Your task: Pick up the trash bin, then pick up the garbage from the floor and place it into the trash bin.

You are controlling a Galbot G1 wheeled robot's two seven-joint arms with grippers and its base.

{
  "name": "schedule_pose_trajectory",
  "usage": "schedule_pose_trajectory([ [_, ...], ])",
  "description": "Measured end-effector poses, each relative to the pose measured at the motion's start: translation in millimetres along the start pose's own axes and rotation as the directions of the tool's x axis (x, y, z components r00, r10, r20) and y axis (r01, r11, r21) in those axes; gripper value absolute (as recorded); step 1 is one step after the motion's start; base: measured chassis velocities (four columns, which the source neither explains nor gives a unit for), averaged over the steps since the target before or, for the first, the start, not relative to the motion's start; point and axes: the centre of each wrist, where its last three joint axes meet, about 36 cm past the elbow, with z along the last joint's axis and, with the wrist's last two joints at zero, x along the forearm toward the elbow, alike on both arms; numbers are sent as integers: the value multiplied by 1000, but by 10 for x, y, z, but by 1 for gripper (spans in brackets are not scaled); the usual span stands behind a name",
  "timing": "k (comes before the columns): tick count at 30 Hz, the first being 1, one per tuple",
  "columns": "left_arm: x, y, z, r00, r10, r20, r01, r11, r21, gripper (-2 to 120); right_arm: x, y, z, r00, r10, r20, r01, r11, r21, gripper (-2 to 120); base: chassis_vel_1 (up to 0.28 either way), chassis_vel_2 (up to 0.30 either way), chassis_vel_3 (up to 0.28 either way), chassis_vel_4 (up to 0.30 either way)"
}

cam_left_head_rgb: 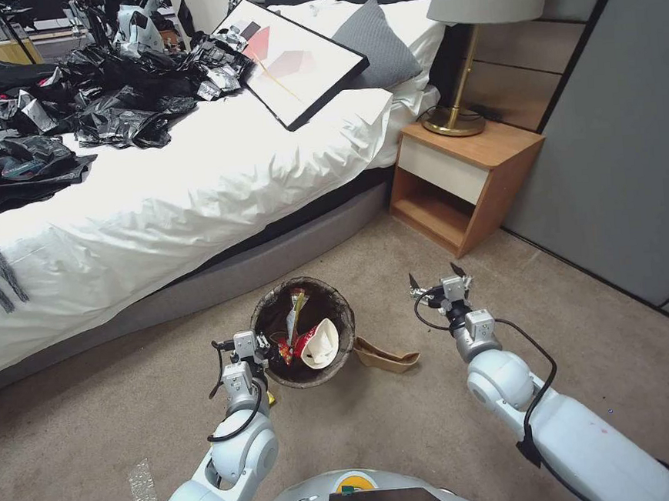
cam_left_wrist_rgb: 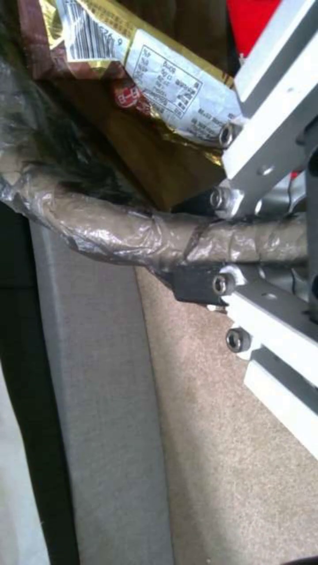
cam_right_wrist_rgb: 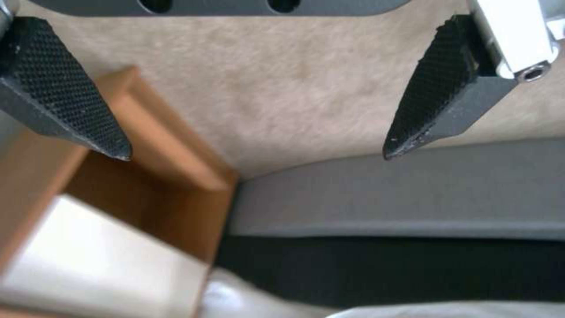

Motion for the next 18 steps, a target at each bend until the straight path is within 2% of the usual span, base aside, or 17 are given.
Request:
schedule_pose_trajectory([
  [1,0,0,0,1000,0,0,0,1000,0,2,0,0,0,1000,0,0,0,1000,0,100,0,0,0,0],
  [7,-33,42,-12,1000,-20,7,20,1000,-4,2,-270,-362,17,979,-182,-95,183,983,2,100,0,0,0,0],
  [11,-45,50,-16,1000,-26,9,26,1000,-3,2,-312,-421,49,965,-233,-117,236,972,9,100,0,0,0,0],
  [14,-67,64,-23,999,-31,13,31,1000,-3,2,-384,-451,183,924,-351,-154,359,933,28,100,0,0,0,0],
  [18,-80,76,-28,999,-36,15,36,999,-3,2,-431,-419,253,907,-383,-177,395,918,37,100,0,0,0,0],
])
